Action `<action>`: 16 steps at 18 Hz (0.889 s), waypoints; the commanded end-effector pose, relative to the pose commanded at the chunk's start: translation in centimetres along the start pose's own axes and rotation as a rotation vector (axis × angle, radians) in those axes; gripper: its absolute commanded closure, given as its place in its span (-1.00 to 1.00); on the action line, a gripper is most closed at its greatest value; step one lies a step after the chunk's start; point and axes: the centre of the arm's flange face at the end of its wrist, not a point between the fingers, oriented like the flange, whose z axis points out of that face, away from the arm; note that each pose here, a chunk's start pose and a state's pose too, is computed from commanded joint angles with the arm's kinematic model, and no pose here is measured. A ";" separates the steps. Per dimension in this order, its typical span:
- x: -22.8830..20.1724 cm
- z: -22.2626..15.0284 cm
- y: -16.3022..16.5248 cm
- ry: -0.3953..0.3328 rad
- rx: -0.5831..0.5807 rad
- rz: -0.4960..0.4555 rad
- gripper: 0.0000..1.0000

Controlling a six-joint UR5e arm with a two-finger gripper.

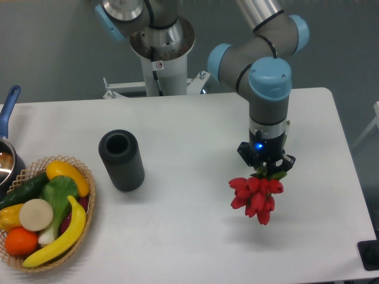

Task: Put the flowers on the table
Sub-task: 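Lower the gripper holding the red tulips toward the table surface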

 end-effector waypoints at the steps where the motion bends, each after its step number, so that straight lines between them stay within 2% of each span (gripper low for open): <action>1: 0.2 0.4 -0.3 0.004 -0.005 0.006 0.63; 10: 2.0 2.8 -2.0 0.044 -0.012 0.041 0.56; 12: 2.0 3.4 -2.1 0.052 -0.013 0.043 0.41; 15: 2.2 3.6 -2.0 0.057 -0.013 0.041 0.04; 16: 2.1 3.7 -2.0 0.057 -0.014 0.041 -0.17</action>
